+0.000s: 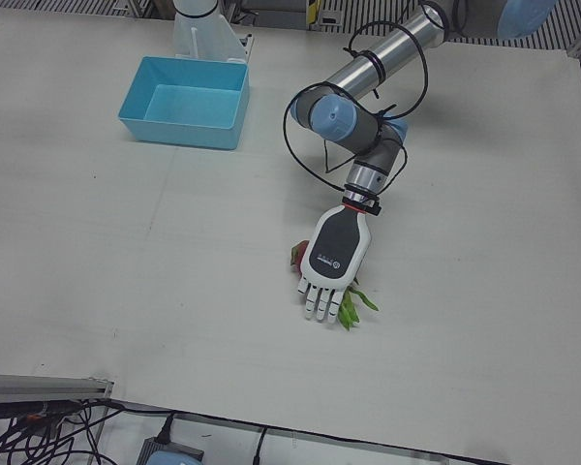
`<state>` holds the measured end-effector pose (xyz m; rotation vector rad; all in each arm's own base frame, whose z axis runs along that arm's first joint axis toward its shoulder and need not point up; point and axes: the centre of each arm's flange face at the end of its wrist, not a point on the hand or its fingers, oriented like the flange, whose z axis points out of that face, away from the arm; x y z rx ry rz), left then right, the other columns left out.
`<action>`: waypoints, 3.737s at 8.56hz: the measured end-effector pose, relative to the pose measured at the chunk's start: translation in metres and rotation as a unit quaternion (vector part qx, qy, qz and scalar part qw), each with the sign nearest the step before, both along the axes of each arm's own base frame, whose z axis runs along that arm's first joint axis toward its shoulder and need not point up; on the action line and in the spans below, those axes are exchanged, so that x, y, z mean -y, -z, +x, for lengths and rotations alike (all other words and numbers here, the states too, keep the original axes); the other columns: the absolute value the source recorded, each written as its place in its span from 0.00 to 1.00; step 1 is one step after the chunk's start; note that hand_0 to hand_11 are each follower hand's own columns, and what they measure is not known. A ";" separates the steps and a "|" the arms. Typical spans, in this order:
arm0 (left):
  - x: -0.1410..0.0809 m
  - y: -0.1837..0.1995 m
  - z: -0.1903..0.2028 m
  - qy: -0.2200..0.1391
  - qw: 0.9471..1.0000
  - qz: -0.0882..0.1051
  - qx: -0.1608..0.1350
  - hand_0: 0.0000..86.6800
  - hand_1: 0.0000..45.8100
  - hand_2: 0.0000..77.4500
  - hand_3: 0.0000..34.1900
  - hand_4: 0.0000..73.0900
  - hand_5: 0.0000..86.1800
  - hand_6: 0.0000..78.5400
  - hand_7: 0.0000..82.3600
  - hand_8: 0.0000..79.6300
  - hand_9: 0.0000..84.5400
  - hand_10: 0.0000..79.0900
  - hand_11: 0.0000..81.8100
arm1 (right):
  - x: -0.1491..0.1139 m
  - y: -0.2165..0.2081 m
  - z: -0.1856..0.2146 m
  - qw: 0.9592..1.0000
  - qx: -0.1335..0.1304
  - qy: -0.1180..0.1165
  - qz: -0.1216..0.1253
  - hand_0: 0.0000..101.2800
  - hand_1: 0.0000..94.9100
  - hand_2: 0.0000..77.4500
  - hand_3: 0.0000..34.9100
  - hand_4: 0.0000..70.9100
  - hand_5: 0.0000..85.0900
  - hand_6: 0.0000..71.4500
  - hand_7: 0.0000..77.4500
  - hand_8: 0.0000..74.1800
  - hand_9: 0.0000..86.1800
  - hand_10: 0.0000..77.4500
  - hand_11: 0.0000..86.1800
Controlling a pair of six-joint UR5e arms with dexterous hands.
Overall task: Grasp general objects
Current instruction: 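Close the left hand on the dragon fruit and lift it, then carry the dragon fruit with the left hand to the blue tray, then lower the dragon fruit into the tray and open the left hand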
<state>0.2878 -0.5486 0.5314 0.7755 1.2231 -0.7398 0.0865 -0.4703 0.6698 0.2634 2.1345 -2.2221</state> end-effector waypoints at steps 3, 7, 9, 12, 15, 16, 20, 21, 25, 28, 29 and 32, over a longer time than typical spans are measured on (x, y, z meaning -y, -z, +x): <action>0.000 0.002 -0.001 0.003 1.000 0.001 -0.001 0.72 0.00 0.01 0.00 0.19 0.68 0.56 0.48 0.62 0.41 0.31 0.49 | 0.000 0.000 0.000 1.000 0.000 0.000 0.000 0.00 0.43 1.00 0.00 0.00 0.00 0.00 0.00 0.00 0.01 0.00 0.00; -0.010 0.061 -0.006 -0.022 0.998 0.031 -0.045 0.83 0.00 0.01 0.00 0.21 0.70 0.65 0.50 0.74 0.45 0.32 0.65 | 0.000 0.000 0.000 1.000 0.000 0.000 0.000 0.00 0.43 1.00 0.00 0.00 0.00 0.00 0.00 0.00 0.01 0.00 0.01; 0.001 0.079 -0.003 -0.093 0.983 0.048 -0.153 0.83 0.00 0.01 0.00 0.22 0.70 0.65 0.50 0.74 0.45 0.32 0.65 | 0.000 0.000 0.000 1.000 0.000 0.000 0.000 0.00 0.43 1.00 0.00 0.00 0.00 0.00 0.00 0.00 0.01 0.00 0.01; 0.026 0.080 0.000 -0.185 0.925 0.044 -0.329 0.84 0.00 0.01 0.00 0.22 0.70 0.65 0.50 0.74 0.45 0.32 0.65 | 0.000 0.000 0.000 1.000 0.000 0.000 0.000 0.00 0.43 1.00 0.00 0.00 0.00 0.00 0.00 0.00 0.01 0.00 0.00; 0.045 0.031 0.036 -0.293 0.837 -0.001 -0.462 0.84 0.00 0.01 0.00 0.22 0.70 0.66 0.50 0.74 0.45 0.32 0.65 | 0.000 0.000 0.000 1.000 0.000 0.000 0.000 0.00 0.43 1.00 0.00 0.00 0.00 0.00 0.00 0.00 0.01 0.00 0.00; 0.032 0.043 0.056 -0.324 0.820 -0.008 -0.472 0.84 0.00 0.01 0.00 0.22 0.70 0.66 0.50 0.74 0.45 0.32 0.65 | 0.000 0.000 0.000 1.000 0.000 0.000 0.000 0.00 0.43 1.00 0.00 0.00 0.00 0.00 0.00 0.00 0.01 0.00 0.01; -0.049 0.169 0.091 -0.401 0.778 0.004 -0.484 0.87 0.00 0.01 0.00 0.22 0.70 0.66 0.50 0.75 0.45 0.32 0.66 | 0.000 0.000 0.000 1.000 0.000 0.000 0.000 0.00 0.43 1.00 0.00 0.00 0.00 0.00 0.00 0.00 0.01 0.00 0.00; -0.058 0.182 0.092 -0.408 0.773 0.007 -0.485 0.87 0.00 0.01 0.00 0.22 0.70 0.66 0.50 0.75 0.45 0.32 0.66 | 0.000 0.000 0.000 1.000 0.000 0.000 0.000 0.00 0.43 1.00 0.00 0.00 0.00 0.00 0.00 0.00 0.01 0.00 0.01; -0.131 0.226 0.134 -0.464 0.738 -0.016 -0.490 0.94 0.00 0.01 0.00 0.27 0.69 0.69 0.50 0.77 0.45 0.30 0.68 | 0.000 0.000 0.000 1.000 0.000 0.000 0.000 0.00 0.43 1.00 0.00 0.00 0.00 0.00 0.00 0.00 0.01 0.00 0.01; -0.174 0.246 0.154 -0.496 0.714 -0.029 -0.494 0.94 0.00 0.01 0.00 0.27 0.69 0.69 0.50 0.77 0.45 0.30 0.69 | 0.000 0.000 0.000 1.000 0.000 0.000 0.000 0.00 0.43 1.00 0.00 0.00 0.00 0.00 0.00 0.00 0.01 0.00 0.01; -0.188 0.253 0.159 -0.507 0.704 -0.031 -0.497 0.94 0.00 0.01 0.00 0.27 0.69 0.69 0.50 0.77 0.45 0.30 0.68 | 0.000 0.000 0.000 1.000 0.000 0.000 0.000 0.00 0.43 1.00 0.00 0.00 0.00 0.00 0.00 0.00 0.01 0.00 0.01; -0.203 0.265 0.164 -0.523 0.684 -0.026 -0.509 0.95 0.00 0.01 0.00 0.28 0.70 0.69 0.50 0.77 0.45 0.30 0.68 | 0.000 0.000 0.000 1.000 0.000 0.000 0.000 0.00 0.43 1.00 0.00 0.00 0.00 0.00 0.00 0.00 0.01 0.00 0.01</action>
